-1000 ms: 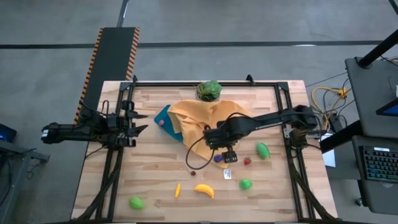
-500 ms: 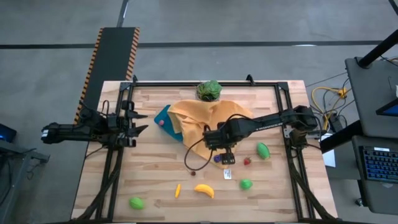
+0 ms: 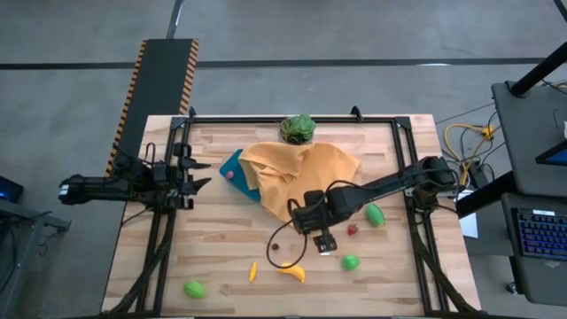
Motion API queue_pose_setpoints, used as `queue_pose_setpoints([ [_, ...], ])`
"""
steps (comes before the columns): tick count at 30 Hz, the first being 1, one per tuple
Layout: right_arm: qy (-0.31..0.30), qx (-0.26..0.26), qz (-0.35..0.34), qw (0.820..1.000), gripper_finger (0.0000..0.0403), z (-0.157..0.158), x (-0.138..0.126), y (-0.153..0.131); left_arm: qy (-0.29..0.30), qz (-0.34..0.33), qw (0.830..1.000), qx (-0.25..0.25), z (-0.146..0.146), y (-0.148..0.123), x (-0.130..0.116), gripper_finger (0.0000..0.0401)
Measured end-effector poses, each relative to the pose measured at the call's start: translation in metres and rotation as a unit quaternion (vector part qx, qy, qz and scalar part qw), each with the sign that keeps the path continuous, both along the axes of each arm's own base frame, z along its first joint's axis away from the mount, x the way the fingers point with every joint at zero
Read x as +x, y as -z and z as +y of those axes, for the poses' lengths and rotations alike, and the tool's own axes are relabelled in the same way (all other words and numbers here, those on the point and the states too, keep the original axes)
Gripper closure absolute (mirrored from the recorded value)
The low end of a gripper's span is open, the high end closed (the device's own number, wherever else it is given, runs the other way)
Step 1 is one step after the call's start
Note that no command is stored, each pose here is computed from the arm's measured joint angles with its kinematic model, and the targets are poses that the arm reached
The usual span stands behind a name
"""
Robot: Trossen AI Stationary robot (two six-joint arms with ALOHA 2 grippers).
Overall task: Pick and placing Produce into tupperware
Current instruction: Put the violet eggplant into the blue bin
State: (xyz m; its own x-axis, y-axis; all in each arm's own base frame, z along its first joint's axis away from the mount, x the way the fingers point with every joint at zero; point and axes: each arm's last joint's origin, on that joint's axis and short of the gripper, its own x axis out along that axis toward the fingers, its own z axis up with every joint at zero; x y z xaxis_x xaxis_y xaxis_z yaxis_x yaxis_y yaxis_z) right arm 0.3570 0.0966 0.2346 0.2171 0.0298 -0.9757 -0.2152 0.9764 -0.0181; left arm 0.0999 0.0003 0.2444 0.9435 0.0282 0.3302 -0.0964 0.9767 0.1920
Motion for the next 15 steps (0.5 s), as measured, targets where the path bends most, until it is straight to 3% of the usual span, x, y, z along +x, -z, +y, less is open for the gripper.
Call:
queue_pose_setpoints([
  [15,-0.027,-0.021,-0.022,0.999,0.0072,-0.004,0.001,0.022,0.000,-0.008,1.000,0.000,0.000,-0.002,-0.001,0.0250],
])
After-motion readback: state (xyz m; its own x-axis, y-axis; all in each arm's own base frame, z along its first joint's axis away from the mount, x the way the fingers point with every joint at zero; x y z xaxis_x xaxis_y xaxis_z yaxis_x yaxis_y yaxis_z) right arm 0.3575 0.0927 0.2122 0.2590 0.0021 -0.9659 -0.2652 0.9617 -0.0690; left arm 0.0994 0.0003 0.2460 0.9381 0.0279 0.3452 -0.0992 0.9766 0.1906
